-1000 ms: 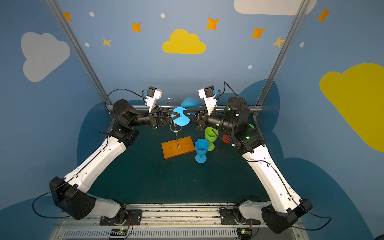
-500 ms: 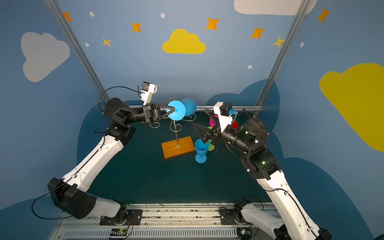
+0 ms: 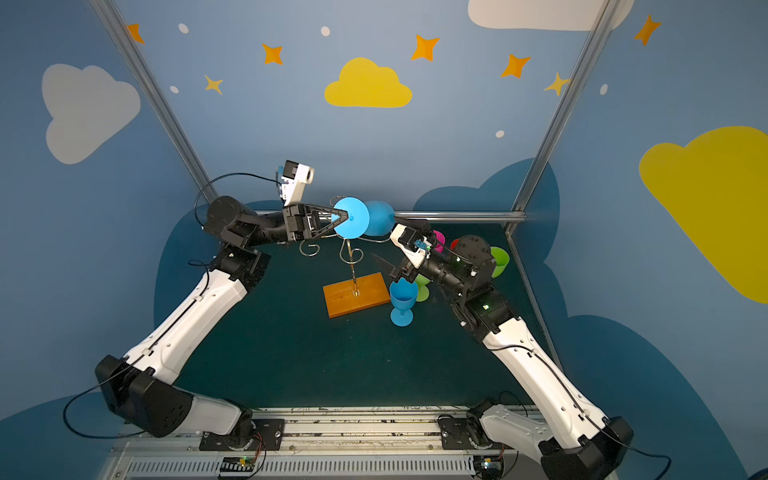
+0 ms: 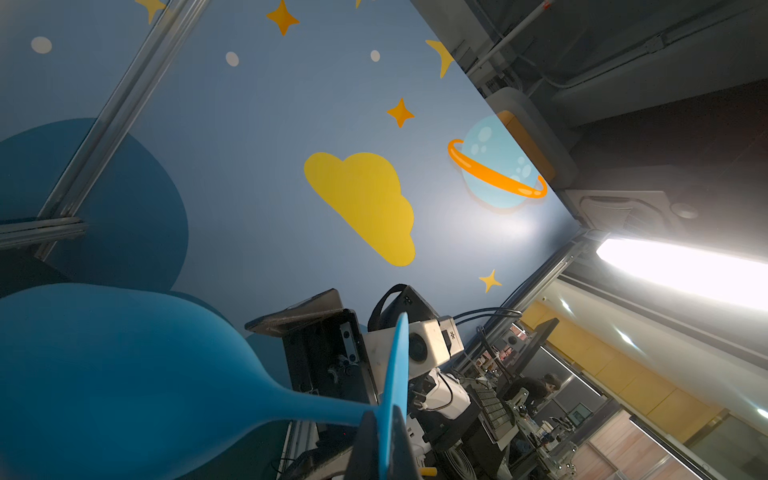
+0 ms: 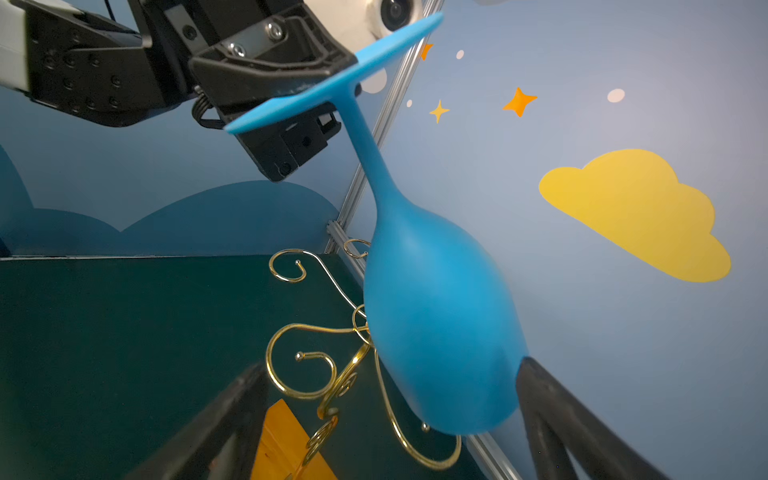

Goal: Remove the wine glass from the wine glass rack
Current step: 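Grasp the blue glass foot with the left gripper while the right gripper releases and withdraws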

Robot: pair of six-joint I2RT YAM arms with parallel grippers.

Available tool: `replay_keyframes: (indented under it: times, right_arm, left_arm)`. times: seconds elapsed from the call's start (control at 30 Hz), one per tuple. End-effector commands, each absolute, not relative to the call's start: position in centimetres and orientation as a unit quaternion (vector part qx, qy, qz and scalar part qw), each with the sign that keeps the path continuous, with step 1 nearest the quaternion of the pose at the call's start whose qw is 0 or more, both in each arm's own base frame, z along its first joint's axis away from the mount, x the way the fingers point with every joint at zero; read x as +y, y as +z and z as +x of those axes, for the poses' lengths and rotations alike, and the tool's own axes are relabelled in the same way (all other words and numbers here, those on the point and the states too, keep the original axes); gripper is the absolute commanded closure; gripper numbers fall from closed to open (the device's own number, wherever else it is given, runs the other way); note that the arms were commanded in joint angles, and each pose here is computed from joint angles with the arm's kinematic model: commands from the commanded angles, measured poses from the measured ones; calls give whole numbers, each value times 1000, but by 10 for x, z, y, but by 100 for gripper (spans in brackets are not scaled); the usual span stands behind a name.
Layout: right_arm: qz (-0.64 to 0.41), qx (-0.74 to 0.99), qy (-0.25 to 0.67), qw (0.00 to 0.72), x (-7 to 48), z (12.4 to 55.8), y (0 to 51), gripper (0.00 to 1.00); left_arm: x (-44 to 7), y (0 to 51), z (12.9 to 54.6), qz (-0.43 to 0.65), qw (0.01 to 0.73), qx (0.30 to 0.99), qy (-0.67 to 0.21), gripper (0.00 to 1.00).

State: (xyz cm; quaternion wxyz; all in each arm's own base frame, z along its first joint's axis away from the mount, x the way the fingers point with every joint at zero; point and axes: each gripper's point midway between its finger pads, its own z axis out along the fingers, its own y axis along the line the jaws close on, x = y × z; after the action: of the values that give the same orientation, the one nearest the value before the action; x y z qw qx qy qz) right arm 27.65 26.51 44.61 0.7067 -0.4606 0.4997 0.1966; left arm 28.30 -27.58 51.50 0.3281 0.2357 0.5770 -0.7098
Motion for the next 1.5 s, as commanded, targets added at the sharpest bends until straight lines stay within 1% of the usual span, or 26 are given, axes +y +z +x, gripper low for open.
replay_keyframes:
  times: [0.0, 0.4, 0.73, 0.83, 0.97, 1.0, 1.03, 1.07, 1.13, 1.17, 1.23, 1.27, 1.3, 1.37, 1.47]
  right_arm:
    - [-468, 453, 182, 737, 270, 279, 473, 8]
    - [-459, 462, 185, 736, 286, 318, 469, 8]
    - [-463, 484, 204, 714, 295, 329, 453, 10]
    - [-463, 493, 210, 706, 295, 327, 450, 18]
    - [-457, 497, 222, 704, 293, 321, 453, 36]
    - [-455, 499, 225, 702, 293, 320, 453, 39]
    - [-455, 501, 227, 700, 292, 318, 453, 40]
    - [-455, 502, 230, 699, 292, 315, 454, 41]
    - [-449, 509, 233, 697, 289, 312, 455, 44]
    - [-446, 515, 235, 693, 288, 309, 456, 46]
    - [-441, 526, 238, 687, 283, 303, 457, 48]
    - [-438, 535, 238, 682, 280, 300, 457, 49]
    - [-434, 544, 238, 678, 276, 297, 457, 50]
    - [-428, 570, 232, 662, 268, 290, 455, 52]
    - [-415, 606, 231, 638, 255, 276, 450, 55]
  left_arm:
    - [-272, 527, 274, 248, 334, 565, -712, 97]
    - [-269, 534, 263, 253, 324, 560, -719, 97]
    - [-268, 541, 259, 253, 319, 551, -729, 97]
    - [-267, 543, 257, 256, 324, 548, -728, 97]
    - [-268, 539, 262, 253, 331, 554, -721, 97]
    - [-268, 537, 263, 253, 333, 554, -720, 97]
    - [-268, 537, 264, 254, 336, 554, -718, 92]
    - [-268, 536, 265, 254, 340, 555, -716, 85]
    - [-268, 534, 267, 256, 355, 555, -708, 77]
    - [-267, 532, 269, 258, 368, 555, -700, 67]
    - [-263, 527, 273, 256, 400, 560, -679, 42]
    - [-261, 524, 275, 258, 424, 560, -663, 34]
    - [-259, 522, 277, 257, 446, 561, -648, 31]
    - [-250, 516, 280, 256, 517, 554, -600, 28]
    - [-236, 505, 286, 259, 626, 536, -504, 27]
